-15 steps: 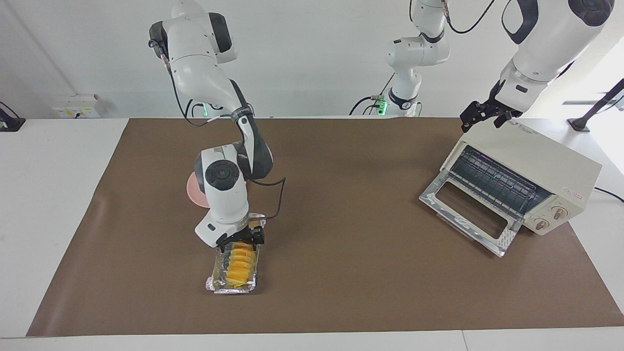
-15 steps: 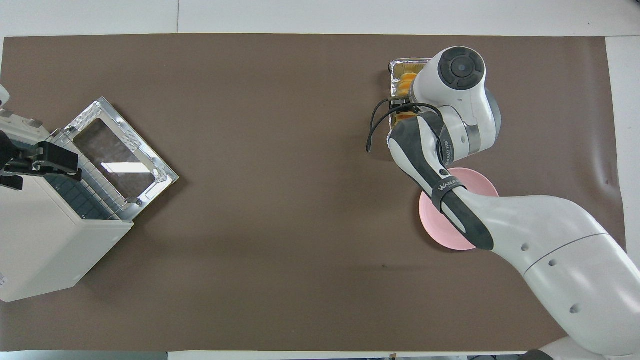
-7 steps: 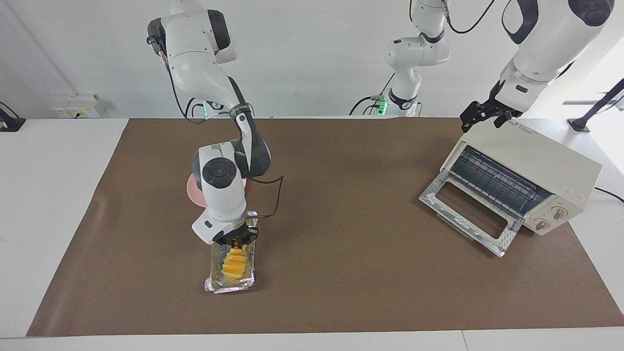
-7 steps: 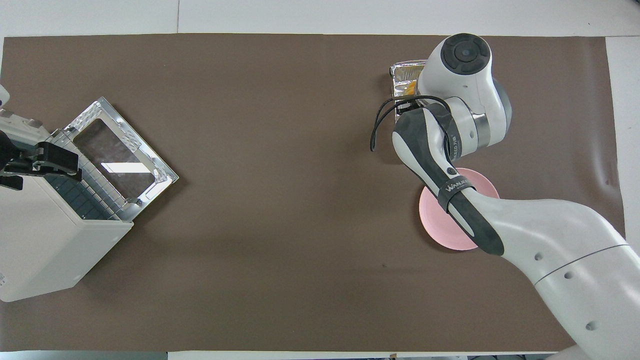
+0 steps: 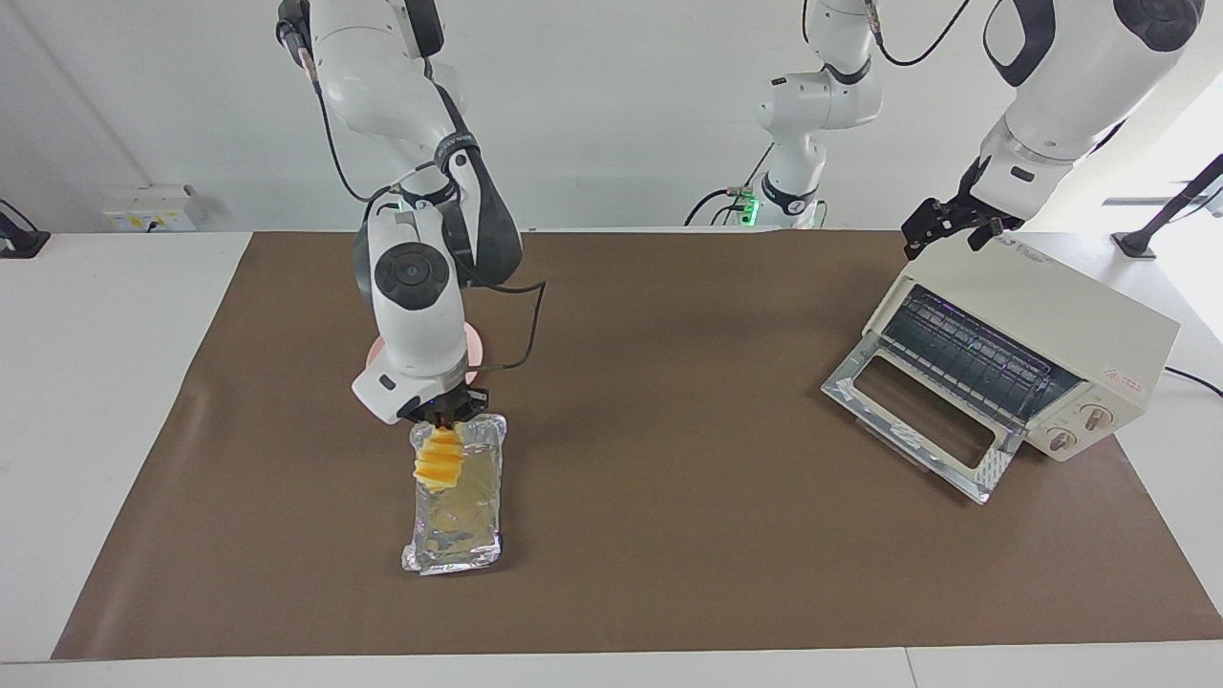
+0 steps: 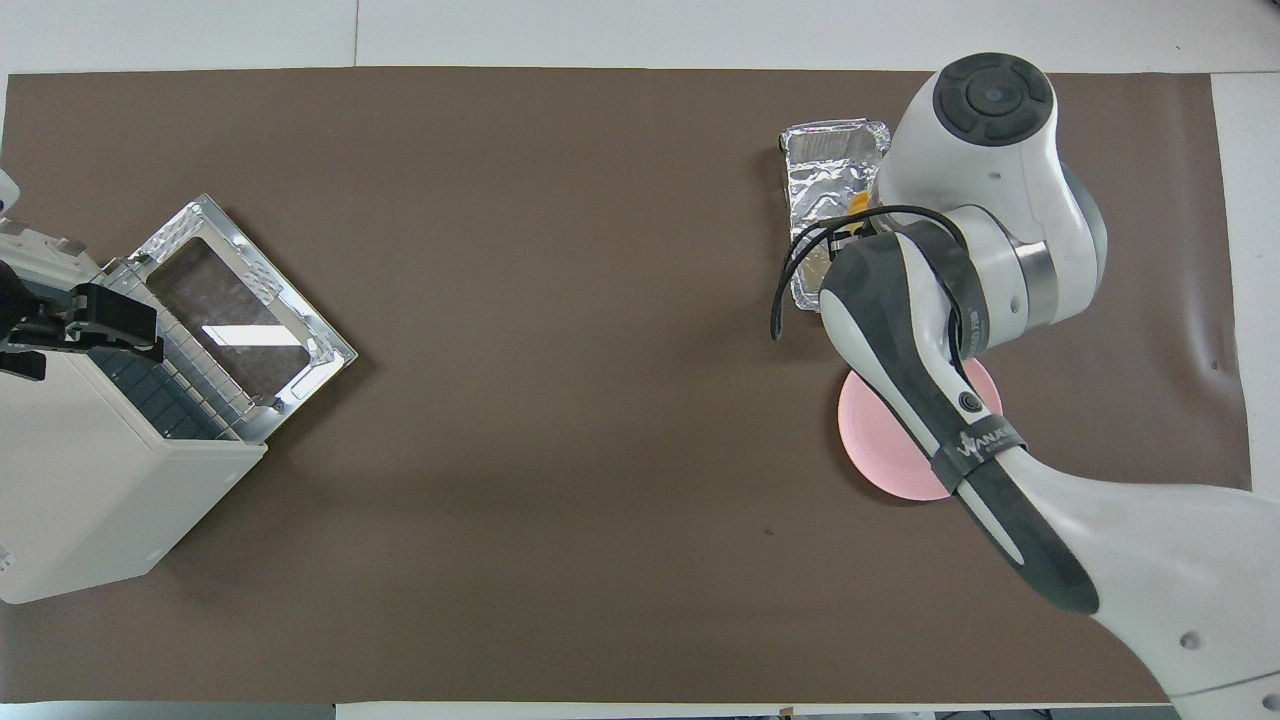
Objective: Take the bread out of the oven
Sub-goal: 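Lower the bread slices onto the pink plate and open the right gripper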
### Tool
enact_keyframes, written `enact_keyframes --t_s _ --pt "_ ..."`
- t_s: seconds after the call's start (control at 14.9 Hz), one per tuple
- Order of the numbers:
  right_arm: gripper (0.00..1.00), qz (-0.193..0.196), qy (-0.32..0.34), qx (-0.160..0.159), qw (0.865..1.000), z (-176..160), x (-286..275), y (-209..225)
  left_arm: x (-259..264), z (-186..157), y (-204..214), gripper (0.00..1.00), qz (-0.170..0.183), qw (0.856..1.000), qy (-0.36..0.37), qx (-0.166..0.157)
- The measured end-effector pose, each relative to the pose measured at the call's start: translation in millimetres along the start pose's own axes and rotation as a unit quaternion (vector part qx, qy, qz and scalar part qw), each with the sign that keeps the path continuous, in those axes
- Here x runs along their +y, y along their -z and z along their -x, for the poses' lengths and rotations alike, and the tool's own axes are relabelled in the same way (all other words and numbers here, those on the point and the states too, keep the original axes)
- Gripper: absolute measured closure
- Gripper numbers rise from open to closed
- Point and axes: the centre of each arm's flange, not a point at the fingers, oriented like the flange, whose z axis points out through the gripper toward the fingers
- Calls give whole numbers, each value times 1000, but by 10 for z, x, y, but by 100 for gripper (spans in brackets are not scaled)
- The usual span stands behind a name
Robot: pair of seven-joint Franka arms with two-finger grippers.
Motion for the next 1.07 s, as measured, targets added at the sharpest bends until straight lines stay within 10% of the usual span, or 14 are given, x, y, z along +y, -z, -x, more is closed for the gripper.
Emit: enact_keyframes --t_s 0.47,1.07 --pt "89 -3 10 3 1000 1383 478 -207 0 0 0 0 0 1000 0 0" --pt "89 -37 30 55 997 1828 903 -827 0 0 0 0 0 1000 0 0"
